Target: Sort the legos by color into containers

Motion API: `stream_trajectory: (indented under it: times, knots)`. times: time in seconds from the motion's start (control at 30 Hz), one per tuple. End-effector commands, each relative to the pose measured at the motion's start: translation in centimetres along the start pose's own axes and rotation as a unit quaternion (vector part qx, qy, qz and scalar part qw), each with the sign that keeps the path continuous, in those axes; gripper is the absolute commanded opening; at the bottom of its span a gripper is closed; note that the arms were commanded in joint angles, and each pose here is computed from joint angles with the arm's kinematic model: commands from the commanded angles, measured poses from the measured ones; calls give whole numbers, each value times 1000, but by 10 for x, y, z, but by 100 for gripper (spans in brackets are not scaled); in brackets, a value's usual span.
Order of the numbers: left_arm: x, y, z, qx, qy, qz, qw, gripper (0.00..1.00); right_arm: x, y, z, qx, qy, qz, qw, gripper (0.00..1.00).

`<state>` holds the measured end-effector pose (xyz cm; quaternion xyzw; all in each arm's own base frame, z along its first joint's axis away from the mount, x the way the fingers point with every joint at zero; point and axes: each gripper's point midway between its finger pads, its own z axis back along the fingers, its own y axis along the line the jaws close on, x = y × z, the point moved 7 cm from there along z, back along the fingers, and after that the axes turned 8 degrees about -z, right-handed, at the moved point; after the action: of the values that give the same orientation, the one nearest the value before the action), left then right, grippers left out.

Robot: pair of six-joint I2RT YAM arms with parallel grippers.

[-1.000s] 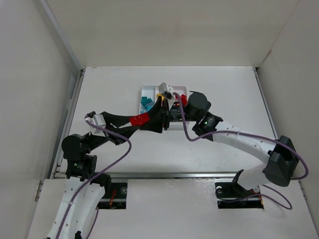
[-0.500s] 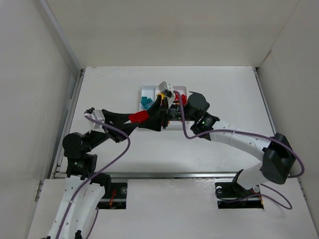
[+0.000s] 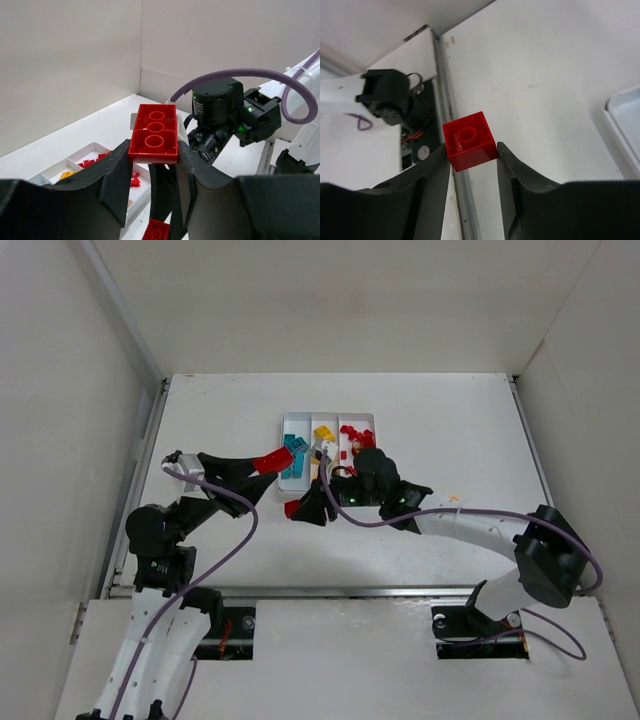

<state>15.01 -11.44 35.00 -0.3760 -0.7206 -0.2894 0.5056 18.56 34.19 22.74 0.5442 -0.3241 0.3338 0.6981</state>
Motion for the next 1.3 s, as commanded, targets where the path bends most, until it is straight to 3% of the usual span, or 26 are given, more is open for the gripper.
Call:
stream_trajectory:
  times: [0.0, 0.03, 0.1, 0.13, 0.27, 0.43, 0.57, 0.73, 0.87, 0.97, 1.0, 1.1, 1.27]
  knots:
    - [23, -4, 1, 4, -36, -47, 998, 0, 36, 2, 12, -66, -58, 34, 996, 0]
    - [23, -4, 2, 12, -34, -54, 998, 0, 39, -22, 20, -166, -73, 17, 983, 0]
    - [15, 5, 6, 52, -17, -56, 997, 0, 56, -42, 37, -271, -110, -6, 956, 0]
    - [12, 9, 8, 71, -9, -72, 995, 0, 61, -62, 48, -350, -127, -17, 928, 0]
    - [-18, 30, 21, 160, 60, -71, 983, 0, 71, -128, 84, -509, -77, -63, 855, 0]
    - [-43, 39, 34, 213, 111, -51, 969, 0, 85, -188, 70, -554, -5, -52, 831, 0]
    - [-44, 38, 37, 217, 112, -56, 968, 0, 91, -218, 66, -581, -8, -31, 813, 0]
    - [-46, 36, 40, 217, 112, -56, 968, 0, 101, -245, 59, -632, -24, -10, 775, 0]
    - [-47, 35, 40, 213, 116, -53, 969, 0, 106, -258, 45, -618, -12, 7, 786, 0]
    - [-49, 36, 40, 214, 120, -51, 968, 0, 89, -272, 42, -636, 32, -1, 771, 40]
    - [-49, 36, 40, 214, 120, -51, 968, 0, 86, -277, 40, -641, 38, -1, 767, 60]
    - [-49, 35, 40, 208, 121, -55, 969, 0, 85, -274, 47, -653, 45, 0, 756, 77]
    - [-51, 36, 39, 203, 126, -56, 969, 0, 107, -251, 64, -647, 10, -3, 762, 80]
